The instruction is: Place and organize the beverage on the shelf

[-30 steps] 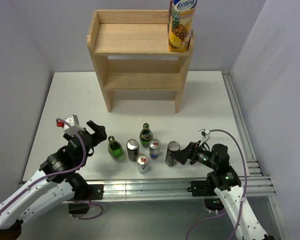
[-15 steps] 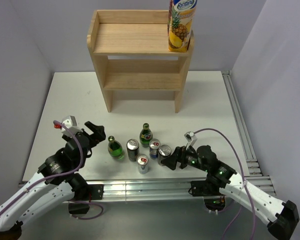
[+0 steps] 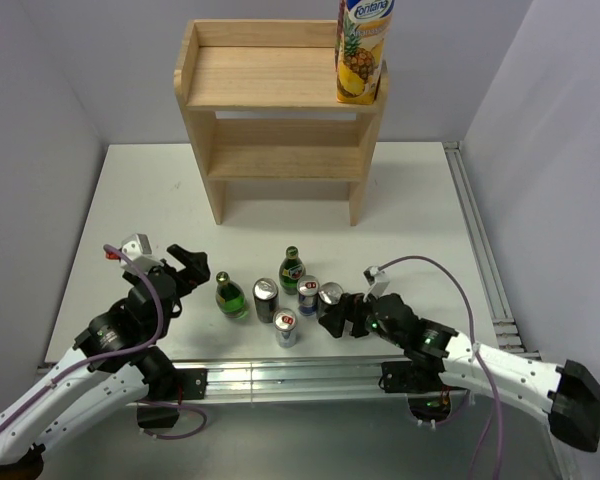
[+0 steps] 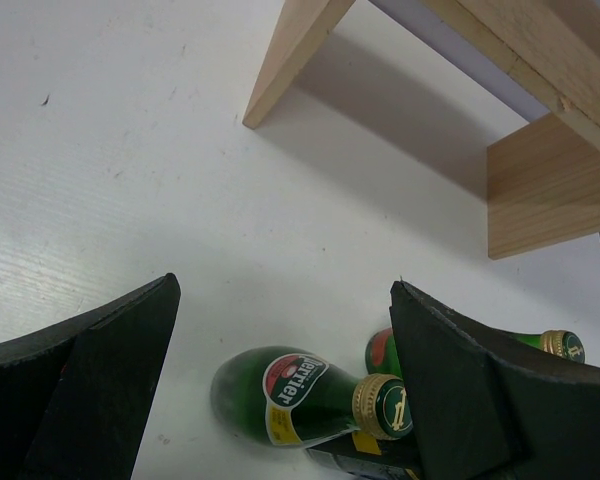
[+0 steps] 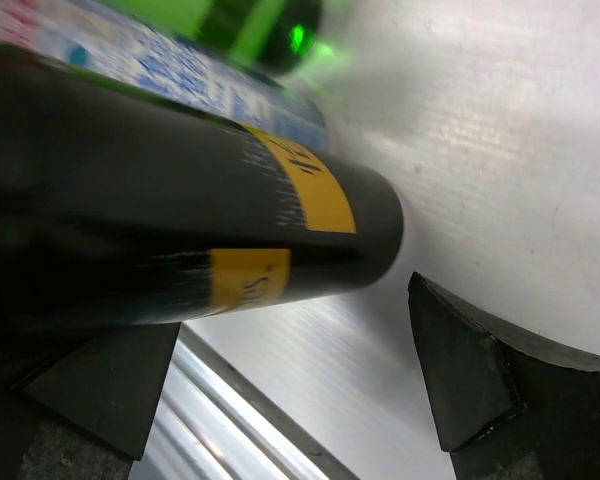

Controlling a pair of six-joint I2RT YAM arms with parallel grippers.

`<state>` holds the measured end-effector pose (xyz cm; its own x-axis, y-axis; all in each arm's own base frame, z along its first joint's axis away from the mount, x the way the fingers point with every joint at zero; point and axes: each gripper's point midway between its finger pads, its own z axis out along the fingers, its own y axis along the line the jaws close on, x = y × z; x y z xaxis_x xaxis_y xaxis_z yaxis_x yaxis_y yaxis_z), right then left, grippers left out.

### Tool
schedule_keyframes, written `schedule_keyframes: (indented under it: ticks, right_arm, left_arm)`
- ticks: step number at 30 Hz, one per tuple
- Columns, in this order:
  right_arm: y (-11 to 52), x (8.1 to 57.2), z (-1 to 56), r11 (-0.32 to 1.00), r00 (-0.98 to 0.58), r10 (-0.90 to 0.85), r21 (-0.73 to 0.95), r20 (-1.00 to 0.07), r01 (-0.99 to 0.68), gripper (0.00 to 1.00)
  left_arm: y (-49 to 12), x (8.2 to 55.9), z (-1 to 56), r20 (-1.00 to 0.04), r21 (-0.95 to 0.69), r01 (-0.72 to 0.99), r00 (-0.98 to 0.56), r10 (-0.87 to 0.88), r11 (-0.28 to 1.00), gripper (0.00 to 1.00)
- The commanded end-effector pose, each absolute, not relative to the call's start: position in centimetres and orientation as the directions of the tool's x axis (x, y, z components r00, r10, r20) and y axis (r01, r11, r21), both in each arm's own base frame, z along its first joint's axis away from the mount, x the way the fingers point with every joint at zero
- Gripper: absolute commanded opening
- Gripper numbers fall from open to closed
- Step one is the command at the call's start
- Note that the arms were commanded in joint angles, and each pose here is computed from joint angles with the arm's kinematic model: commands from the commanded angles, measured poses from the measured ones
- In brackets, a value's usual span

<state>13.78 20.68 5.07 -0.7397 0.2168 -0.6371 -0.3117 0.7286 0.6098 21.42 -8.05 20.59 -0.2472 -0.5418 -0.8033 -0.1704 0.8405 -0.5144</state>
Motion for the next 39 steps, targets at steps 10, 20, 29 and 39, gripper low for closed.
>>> schedule_keyframes:
  ticks: [10,20,29,39]
  right_arm:
    - [22.1,16.1,7.0,0.752,-0.648,0.296,0.59,-0.701,-0.294,1.0]
    - [22.8,18.0,6.6,0.808,-0.57,0.298,0.52,-0.766,-0.277,1.0]
    - [23.6,19.6,5.2,0.894,-0.509,0.231,0.387,-0.829,-0.225,0.99]
    - [22.1,19.3,4.5,0.937,-0.447,0.246,0.33,-0.86,-0.119,0.99]
  left_arm:
    - [-8.0,21.7,21.3,-0.805,-0.53,-0.164,-0.211,-0.555,0.832,0.94]
    - [-8.1,21.7,21.3,-0.805,-0.531,-0.161,-0.21,-0.554,0.832,0.94]
    - [-8.2,21.5,21.4,-0.805,-0.533,-0.152,-0.211,-0.554,0.832,0.94]
    - [-8.4,21.5,21.3,-0.809,-0.528,-0.146,-0.212,-0.547,0.837,0.94]
